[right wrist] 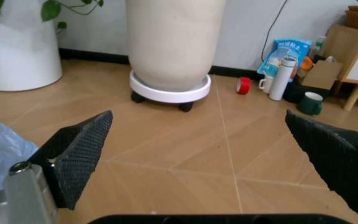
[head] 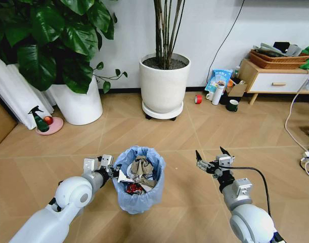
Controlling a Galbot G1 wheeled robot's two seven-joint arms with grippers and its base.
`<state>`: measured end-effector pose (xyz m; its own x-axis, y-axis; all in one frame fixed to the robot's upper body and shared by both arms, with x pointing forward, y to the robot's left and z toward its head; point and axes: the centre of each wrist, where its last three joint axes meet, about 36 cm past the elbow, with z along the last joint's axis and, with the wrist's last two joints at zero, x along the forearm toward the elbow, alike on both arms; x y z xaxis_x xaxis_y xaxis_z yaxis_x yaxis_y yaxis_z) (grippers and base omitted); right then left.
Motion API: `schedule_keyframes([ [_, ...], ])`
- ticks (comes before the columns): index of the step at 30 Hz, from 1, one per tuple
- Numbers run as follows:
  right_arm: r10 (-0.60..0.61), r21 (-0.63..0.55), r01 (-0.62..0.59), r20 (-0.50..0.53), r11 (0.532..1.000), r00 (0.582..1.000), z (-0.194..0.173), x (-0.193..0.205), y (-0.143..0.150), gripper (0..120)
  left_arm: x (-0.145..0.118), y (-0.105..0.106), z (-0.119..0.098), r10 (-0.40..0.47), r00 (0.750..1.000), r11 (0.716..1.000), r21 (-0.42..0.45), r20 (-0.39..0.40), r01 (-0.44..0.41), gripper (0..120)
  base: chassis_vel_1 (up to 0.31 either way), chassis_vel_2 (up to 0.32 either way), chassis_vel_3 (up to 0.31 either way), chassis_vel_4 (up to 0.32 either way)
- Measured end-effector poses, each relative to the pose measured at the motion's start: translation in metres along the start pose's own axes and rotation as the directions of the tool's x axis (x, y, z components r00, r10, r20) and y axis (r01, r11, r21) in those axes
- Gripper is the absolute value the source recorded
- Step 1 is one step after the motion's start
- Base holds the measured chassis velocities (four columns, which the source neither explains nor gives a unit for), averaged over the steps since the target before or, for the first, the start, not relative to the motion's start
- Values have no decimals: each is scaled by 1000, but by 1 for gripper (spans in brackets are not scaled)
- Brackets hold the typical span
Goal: Pick up the trash bin and place the garbage on the floor into it.
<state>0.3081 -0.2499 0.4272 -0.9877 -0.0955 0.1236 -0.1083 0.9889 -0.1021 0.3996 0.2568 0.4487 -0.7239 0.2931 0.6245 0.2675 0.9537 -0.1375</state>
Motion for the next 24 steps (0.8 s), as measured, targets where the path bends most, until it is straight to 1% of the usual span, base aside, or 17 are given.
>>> schedule_keyframes([
  [11, -2, 6, 2, -3, 1000, 1000, 2, -3, -2, 100, -1, 3, 0, -2, 1000, 1000, -3, 1, 2, 0, 289, -118, -296, 107],
  [19, -3, 22, 3, -3, 1000, 1000, 1, -4, -8, 100, 8, 9, -10, -13, 1000, 1000, -9, 20, 13, 0, 315, -106, -320, 111],
  [24, -5, 40, 5, -15, 999, 1000, 3, -4, -12, 100, 10, 9, -10, -14, 1000, 1000, -7, 26, 14, 0, 320, -118, -312, 110],
])
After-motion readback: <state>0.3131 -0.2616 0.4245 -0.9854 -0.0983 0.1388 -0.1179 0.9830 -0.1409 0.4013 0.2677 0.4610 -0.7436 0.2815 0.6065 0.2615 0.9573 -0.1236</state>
